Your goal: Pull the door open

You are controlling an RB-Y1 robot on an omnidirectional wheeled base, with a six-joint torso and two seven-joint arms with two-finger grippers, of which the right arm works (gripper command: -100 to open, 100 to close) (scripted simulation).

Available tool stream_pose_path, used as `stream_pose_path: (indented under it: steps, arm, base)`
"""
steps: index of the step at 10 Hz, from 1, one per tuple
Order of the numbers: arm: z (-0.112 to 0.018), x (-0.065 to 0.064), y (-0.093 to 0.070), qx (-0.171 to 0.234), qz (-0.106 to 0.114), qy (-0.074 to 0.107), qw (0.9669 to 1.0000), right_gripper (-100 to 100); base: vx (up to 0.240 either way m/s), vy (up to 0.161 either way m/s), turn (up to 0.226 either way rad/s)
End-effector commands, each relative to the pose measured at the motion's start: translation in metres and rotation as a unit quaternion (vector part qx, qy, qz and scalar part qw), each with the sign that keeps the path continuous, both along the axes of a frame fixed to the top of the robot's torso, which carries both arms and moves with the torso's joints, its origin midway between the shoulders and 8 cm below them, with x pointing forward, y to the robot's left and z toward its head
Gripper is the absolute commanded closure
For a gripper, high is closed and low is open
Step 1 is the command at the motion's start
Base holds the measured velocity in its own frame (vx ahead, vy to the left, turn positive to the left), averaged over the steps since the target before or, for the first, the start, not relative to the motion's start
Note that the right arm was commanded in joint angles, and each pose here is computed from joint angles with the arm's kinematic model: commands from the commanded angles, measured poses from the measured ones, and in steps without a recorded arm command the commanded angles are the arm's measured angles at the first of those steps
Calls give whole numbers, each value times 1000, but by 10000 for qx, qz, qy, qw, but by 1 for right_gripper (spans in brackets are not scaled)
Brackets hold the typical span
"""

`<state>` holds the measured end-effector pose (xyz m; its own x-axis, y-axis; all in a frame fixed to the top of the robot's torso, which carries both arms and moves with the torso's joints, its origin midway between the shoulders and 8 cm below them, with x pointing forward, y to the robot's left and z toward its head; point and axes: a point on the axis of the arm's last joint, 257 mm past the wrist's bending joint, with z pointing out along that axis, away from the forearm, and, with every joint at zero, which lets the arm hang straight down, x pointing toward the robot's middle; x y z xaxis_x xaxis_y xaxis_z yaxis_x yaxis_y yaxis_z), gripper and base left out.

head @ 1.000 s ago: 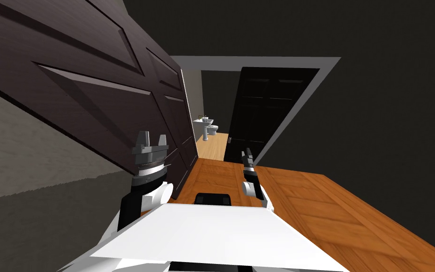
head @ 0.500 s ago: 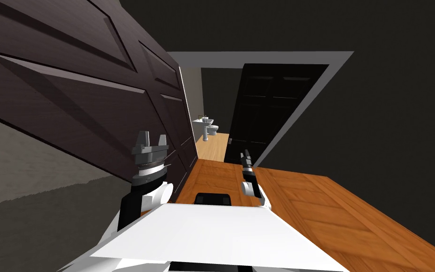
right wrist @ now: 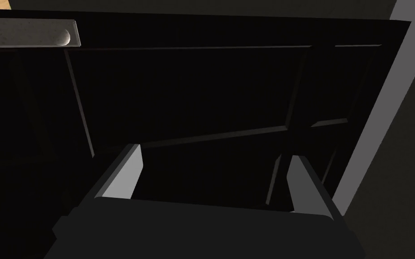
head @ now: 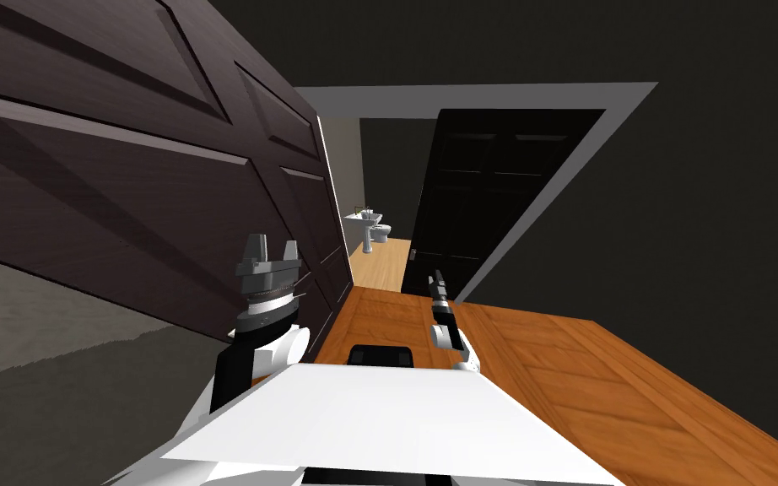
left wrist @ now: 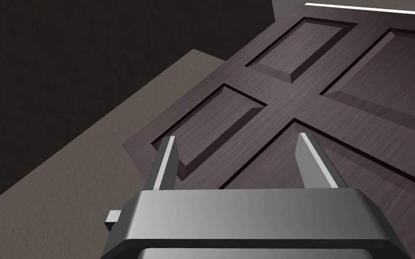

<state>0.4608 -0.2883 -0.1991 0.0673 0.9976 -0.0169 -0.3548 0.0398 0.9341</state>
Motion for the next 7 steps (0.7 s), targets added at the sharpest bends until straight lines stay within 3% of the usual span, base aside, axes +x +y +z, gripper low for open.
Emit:
stream_pose_path:
  steps: [1, 7]
  arm:
    - [-8, 2, -1, 8, -3, 62, 10000, -100]
    - [-56, 12, -9, 63, -22, 468, 9989, -100]
  base:
    - [80, 3, 5]
    - [87, 8, 10]
